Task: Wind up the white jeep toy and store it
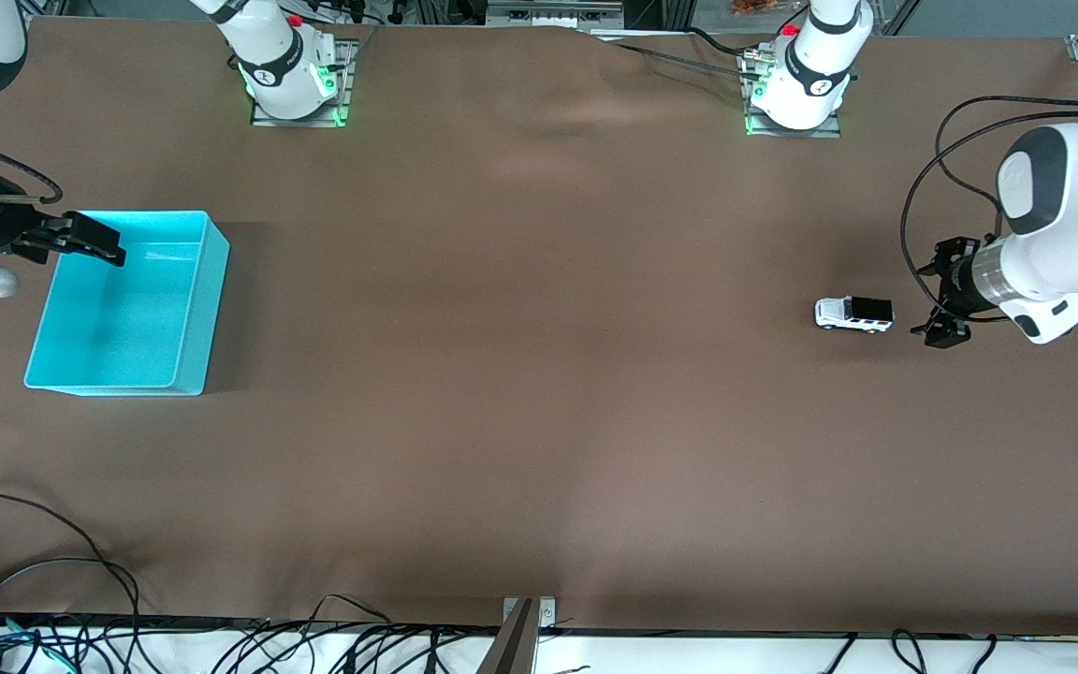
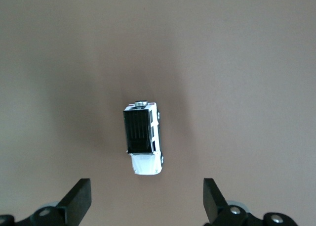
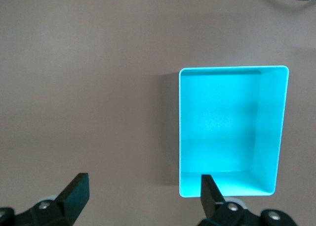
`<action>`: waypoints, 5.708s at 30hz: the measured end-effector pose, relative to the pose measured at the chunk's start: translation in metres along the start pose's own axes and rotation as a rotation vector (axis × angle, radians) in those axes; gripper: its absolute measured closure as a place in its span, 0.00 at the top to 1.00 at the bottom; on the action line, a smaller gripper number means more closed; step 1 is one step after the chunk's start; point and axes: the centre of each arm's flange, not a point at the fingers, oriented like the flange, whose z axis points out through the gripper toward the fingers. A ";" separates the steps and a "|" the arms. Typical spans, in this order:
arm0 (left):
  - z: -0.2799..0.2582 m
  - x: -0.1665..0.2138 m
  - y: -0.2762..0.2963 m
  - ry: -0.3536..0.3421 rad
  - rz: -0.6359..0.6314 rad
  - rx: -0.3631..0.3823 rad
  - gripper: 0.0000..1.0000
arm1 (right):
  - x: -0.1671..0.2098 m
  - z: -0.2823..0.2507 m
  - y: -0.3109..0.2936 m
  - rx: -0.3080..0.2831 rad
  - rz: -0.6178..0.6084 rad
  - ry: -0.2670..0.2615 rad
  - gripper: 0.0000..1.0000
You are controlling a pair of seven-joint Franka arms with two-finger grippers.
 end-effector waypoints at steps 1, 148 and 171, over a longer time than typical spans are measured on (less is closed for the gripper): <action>0.009 0.001 -0.002 0.001 -0.019 -0.007 1.00 | 0.000 0.000 0.000 0.000 0.000 0.000 1.00; 0.071 0.170 -0.018 0.116 -0.156 -0.076 1.00 | 0.000 0.000 -0.001 0.012 0.001 0.002 1.00; -0.100 0.140 -0.001 0.162 0.310 -0.102 1.00 | 0.000 0.000 -0.001 0.012 0.001 0.002 1.00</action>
